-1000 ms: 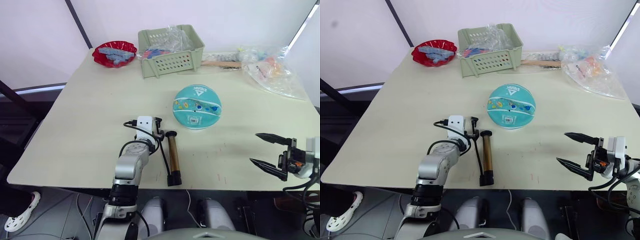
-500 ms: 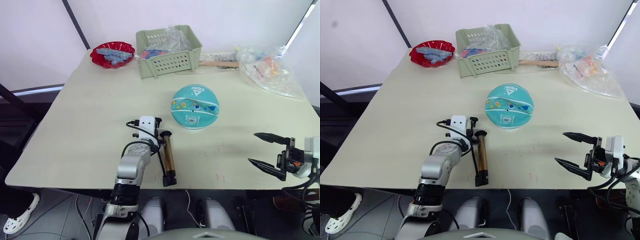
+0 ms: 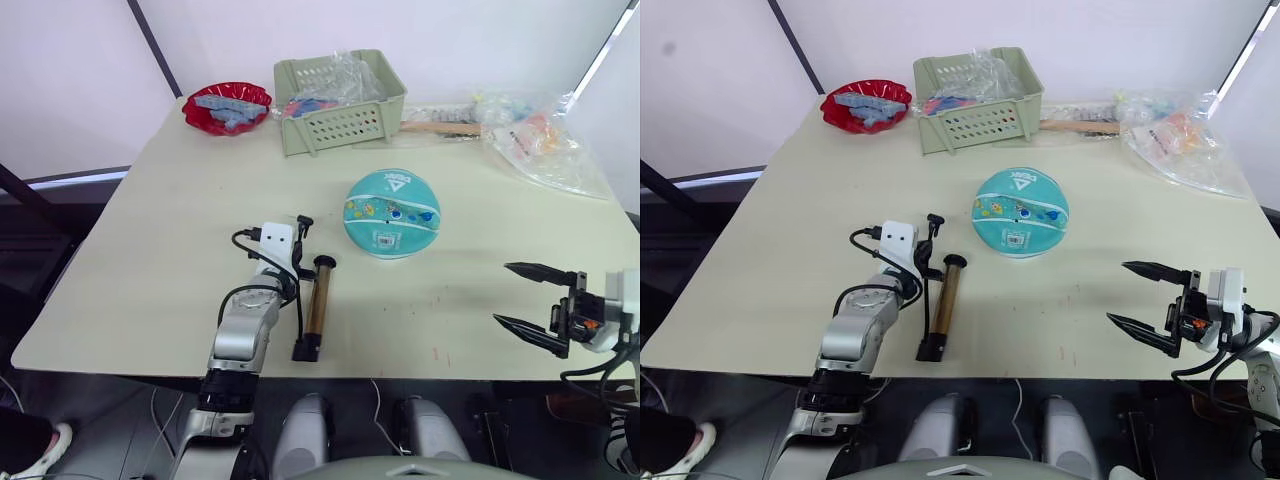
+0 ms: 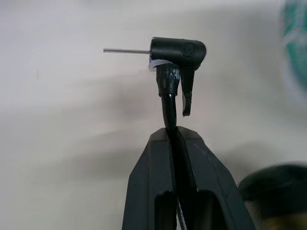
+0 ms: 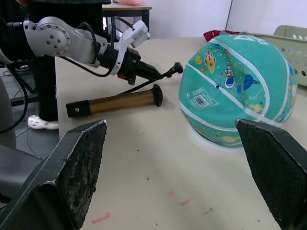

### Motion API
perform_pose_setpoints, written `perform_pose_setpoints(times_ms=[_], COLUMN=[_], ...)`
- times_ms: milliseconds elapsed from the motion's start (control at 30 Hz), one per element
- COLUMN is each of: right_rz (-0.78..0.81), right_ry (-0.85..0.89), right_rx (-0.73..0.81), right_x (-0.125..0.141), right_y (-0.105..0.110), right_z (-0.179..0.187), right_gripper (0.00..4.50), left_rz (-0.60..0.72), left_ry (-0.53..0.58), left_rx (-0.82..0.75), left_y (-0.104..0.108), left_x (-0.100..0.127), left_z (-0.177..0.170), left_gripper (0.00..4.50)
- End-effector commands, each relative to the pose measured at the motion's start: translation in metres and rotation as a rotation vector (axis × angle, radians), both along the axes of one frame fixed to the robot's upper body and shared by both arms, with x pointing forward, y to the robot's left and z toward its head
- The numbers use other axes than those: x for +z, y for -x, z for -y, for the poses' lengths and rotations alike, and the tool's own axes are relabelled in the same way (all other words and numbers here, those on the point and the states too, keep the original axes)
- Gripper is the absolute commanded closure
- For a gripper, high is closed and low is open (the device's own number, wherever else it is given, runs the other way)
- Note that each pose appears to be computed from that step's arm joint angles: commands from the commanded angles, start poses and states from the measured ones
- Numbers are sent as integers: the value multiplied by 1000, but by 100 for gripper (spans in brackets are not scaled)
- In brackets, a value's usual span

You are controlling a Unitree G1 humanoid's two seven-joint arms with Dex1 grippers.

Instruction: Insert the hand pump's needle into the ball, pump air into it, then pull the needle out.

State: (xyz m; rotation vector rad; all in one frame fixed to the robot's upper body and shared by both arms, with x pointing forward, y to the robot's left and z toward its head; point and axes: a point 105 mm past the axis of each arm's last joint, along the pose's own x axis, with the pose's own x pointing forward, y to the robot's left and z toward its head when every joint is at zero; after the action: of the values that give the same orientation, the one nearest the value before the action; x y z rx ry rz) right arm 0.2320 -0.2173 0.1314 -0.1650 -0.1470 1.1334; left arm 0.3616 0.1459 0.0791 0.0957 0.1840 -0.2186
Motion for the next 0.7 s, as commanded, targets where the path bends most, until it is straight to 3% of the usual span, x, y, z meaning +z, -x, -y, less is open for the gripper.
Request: perform_pose_setpoints(times_ms=[33,133,700], right_rz=[47,54,76], right_ry=[-5,-11,-48], right_rx=[6,-1,-27], right_x=[10,11,20], right_y=[0,-1,0], right_z=[-3,-3,-9], right_gripper=[0,0,0], left_rz=[141,203,297], left_ry=[33,60,54], left_rx=[-61,-109,-653], left_y=[-4,-2,50], left_x=[31,41,42], left_z=[6,6,40], left_gripper=[443,443,443])
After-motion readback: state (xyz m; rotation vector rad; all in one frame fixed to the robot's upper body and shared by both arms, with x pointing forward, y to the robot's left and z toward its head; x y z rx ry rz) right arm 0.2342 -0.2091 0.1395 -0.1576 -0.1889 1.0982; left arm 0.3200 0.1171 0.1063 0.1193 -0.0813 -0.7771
